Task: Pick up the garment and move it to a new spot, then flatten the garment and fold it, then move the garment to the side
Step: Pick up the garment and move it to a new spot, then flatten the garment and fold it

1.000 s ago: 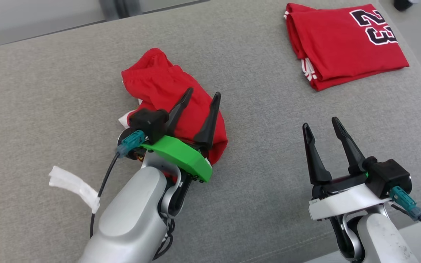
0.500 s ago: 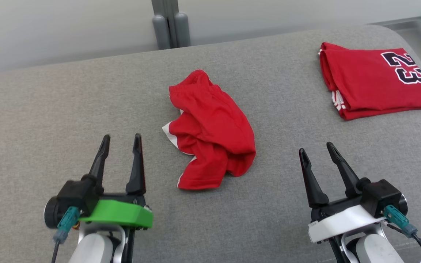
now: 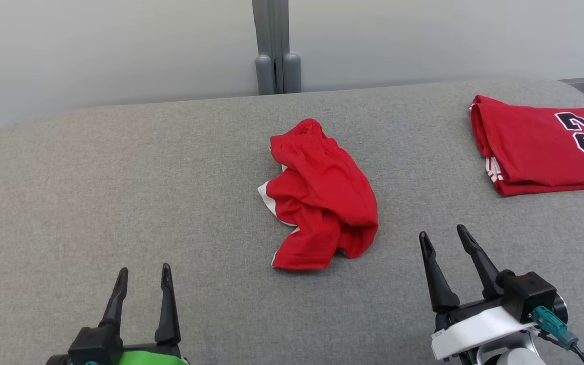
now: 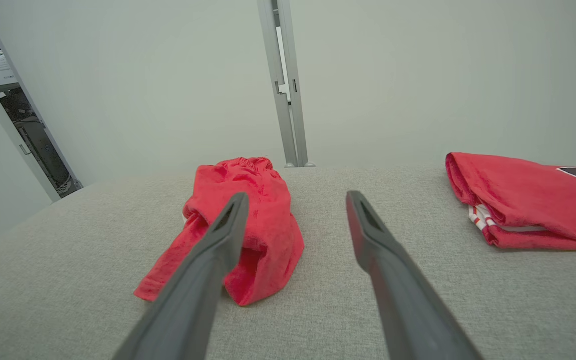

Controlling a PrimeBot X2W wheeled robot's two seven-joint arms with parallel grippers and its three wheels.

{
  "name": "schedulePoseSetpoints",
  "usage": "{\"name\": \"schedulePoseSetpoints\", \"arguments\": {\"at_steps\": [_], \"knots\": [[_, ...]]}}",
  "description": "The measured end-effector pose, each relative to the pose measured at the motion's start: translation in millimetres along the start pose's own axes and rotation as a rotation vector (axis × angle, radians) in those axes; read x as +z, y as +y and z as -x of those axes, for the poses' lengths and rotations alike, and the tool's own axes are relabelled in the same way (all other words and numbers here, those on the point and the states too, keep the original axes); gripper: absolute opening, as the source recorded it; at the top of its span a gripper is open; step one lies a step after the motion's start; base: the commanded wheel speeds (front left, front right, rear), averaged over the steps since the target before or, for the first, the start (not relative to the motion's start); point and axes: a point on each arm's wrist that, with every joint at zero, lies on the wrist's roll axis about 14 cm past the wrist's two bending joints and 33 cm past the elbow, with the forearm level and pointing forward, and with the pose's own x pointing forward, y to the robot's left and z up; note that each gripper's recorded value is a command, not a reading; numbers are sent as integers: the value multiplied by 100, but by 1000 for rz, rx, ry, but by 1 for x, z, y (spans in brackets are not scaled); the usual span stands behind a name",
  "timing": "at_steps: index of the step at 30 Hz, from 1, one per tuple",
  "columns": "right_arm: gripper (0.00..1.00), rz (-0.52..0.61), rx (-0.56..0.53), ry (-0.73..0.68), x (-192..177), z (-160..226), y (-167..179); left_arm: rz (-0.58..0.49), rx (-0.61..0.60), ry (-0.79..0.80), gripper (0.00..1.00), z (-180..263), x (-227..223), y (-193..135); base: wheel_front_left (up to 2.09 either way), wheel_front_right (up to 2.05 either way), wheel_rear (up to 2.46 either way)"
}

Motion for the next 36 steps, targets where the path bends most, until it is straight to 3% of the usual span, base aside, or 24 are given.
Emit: {"name": "schedulePoseSetpoints", "arguments": {"at_steps": [36], "knots": [[100, -6, -17, 18, -7, -3, -5, 2, -11, 37, 100, -7, -12, -7, 0, 0, 0]]}}
